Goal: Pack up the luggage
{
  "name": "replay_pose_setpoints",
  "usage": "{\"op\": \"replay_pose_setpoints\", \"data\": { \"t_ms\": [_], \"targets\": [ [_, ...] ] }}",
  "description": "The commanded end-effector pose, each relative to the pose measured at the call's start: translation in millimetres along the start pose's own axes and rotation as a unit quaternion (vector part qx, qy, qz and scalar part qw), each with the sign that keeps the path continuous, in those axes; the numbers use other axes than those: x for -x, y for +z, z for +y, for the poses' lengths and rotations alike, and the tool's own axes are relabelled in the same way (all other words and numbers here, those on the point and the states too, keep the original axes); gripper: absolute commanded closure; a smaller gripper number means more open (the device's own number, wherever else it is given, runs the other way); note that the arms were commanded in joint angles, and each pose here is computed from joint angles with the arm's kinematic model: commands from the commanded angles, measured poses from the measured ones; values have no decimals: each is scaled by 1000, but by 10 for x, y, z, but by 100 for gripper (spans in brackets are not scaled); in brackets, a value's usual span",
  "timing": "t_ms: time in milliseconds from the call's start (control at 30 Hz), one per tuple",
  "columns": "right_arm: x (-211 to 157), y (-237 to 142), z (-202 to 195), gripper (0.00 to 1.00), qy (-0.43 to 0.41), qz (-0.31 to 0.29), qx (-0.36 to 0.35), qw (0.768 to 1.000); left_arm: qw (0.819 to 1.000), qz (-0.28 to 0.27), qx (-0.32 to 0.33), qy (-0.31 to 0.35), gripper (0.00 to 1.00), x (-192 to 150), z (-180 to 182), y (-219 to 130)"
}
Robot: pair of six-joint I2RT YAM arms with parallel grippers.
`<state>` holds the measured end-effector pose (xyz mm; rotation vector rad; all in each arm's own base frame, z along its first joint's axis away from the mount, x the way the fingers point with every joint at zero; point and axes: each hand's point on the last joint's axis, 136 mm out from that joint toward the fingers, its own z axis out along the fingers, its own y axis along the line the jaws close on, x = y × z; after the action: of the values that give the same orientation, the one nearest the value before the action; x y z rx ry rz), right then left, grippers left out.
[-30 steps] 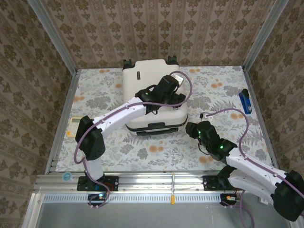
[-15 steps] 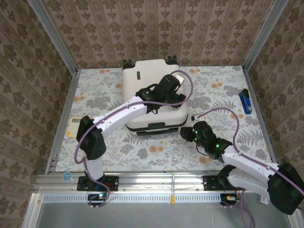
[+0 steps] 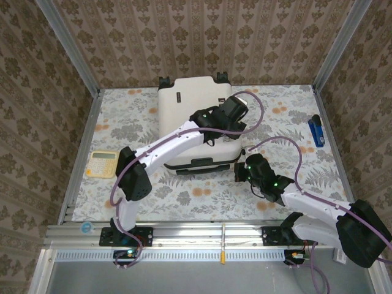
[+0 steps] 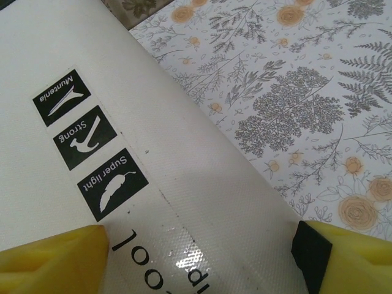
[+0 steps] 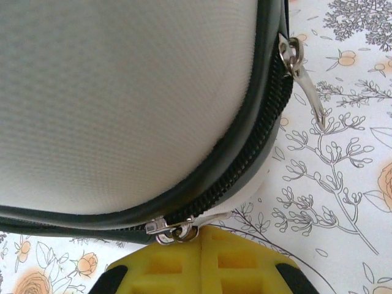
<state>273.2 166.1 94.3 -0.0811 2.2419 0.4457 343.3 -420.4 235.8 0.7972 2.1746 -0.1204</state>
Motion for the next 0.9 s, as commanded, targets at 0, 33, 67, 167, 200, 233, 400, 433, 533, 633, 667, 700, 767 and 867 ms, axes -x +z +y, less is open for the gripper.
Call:
{"op": "replay_pose_setpoints", "data": {
  "t_ms": [0,33,67,167,200,233,400,433,533,633,667,700,767,867],
  "targets": [
    [164,-10,53,100,-13,-23,8,1000,996,69,44,32,19,-373,60,144],
    [163,-6,45,100,-11,-23,10,1000,995,73,53,36,19,-398,74,158],
    [153,-6,43,100,-9,-22,13,1000,994,80,61,41,18,-438,84,177],
    [149,-21,12,100,-1,-25,16,1000,990,101,87,53,19,-555,154,228],
    [143,-29,-15,100,5,-25,13,1000,988,108,93,58,20,-593,178,244],
    [145,-38,-39,100,10,-26,11,1000,987,112,95,61,20,-623,187,257],
    [151,-73,-160,100,36,-20,6,999,986,132,75,72,23,-790,157,325],
    [161,-76,-169,100,40,-19,8,999,986,134,70,73,23,-813,153,331],
    [185,-79,-158,100,49,-16,23,998,985,139,65,74,24,-874,161,345],
    [189,-78,-135,100,45,-13,30,998,985,144,63,77,24,-920,169,361],
    [175,-79,-118,100,42,-10,35,998,985,144,62,77,24,-920,173,362],
    [147,-81,-108,100,41,-6,40,998,985,143,59,76,25,-911,168,362],
    [84,-91,-83,90,44,-3,54,998,985,141,55,77,25,-910,158,360],
    [0,-119,-65,65,48,-3,70,996,986,141,55,76,25,-918,178,361]
  ]
}}
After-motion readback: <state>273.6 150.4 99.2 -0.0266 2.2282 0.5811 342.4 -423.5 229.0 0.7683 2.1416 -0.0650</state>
